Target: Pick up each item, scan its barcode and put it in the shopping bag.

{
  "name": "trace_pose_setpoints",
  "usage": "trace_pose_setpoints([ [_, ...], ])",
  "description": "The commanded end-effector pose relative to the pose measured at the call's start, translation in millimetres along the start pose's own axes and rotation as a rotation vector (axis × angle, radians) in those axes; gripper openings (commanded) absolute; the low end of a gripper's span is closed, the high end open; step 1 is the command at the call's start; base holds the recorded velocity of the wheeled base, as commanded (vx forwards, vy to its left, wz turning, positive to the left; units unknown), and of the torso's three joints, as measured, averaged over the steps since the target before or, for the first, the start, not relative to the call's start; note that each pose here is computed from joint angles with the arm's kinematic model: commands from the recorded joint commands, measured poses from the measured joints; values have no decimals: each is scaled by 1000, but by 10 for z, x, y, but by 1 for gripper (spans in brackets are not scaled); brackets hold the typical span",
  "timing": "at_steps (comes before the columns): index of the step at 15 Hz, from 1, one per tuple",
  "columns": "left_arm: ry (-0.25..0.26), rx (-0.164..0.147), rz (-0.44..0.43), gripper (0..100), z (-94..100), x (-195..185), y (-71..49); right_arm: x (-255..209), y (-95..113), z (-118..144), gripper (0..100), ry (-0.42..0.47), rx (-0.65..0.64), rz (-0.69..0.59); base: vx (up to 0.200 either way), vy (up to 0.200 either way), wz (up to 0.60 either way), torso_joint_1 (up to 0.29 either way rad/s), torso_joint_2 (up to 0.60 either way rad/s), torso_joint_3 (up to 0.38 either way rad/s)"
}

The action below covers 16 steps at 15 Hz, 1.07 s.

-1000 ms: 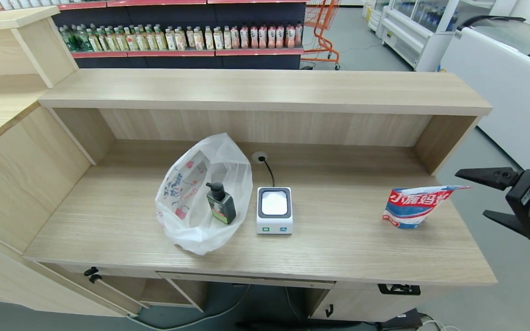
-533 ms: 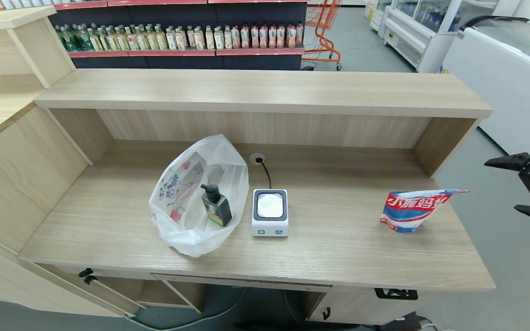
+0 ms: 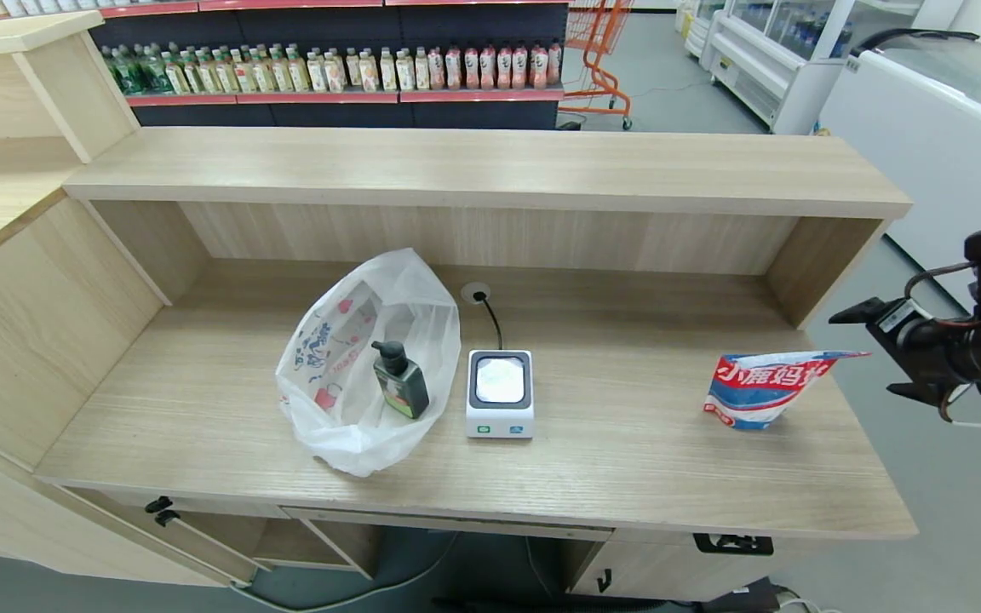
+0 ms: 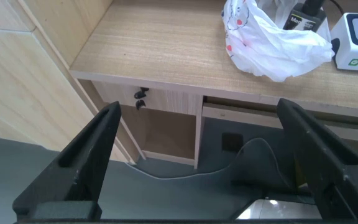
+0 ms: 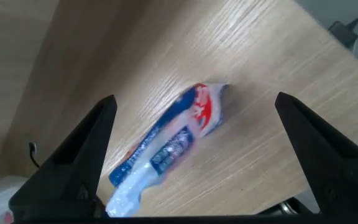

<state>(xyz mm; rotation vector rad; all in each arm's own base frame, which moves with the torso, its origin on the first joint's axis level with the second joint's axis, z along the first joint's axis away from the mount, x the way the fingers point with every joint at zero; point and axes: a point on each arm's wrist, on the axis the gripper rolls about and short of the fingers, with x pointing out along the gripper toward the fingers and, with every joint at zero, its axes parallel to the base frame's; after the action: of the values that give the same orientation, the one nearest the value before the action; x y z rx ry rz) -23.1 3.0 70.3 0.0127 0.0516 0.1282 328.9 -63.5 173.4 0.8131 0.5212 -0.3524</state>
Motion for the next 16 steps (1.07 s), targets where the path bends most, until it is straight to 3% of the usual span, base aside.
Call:
trace_pose_setpoints([
  [1, 0, 0, 0, 100, 0, 0, 0, 282, 78, -142, 100, 53, -9, -12, 0, 0, 0, 0, 0, 0],
  [4, 0, 0, 0, 100, 0, 0, 0, 510, 322, -415, 100, 85, -38, -15, 0, 0, 0, 0, 0, 0],
  [6, 0, 0, 0, 100, 0, 0, 0, 629, 367, -562, 100, 97, -63, -42, 0, 0, 0, 0, 0, 0],
  [12, 0, 0, 0, 100, 0, 0, 0, 755, 450, -661, 100, 105, -115, -37, 0, 0, 0, 0, 0, 0],
  [13, 0, 0, 0, 100, 0, 0, 0, 756, 448, -654, 0, 102, -138, -35, 0, 0, 0, 0, 0, 0],
  [16, 0, 0, 0, 100, 0, 0, 0, 784, 411, -673, 0, 111, -231, -42, 0, 0, 0, 0, 0, 0],
])
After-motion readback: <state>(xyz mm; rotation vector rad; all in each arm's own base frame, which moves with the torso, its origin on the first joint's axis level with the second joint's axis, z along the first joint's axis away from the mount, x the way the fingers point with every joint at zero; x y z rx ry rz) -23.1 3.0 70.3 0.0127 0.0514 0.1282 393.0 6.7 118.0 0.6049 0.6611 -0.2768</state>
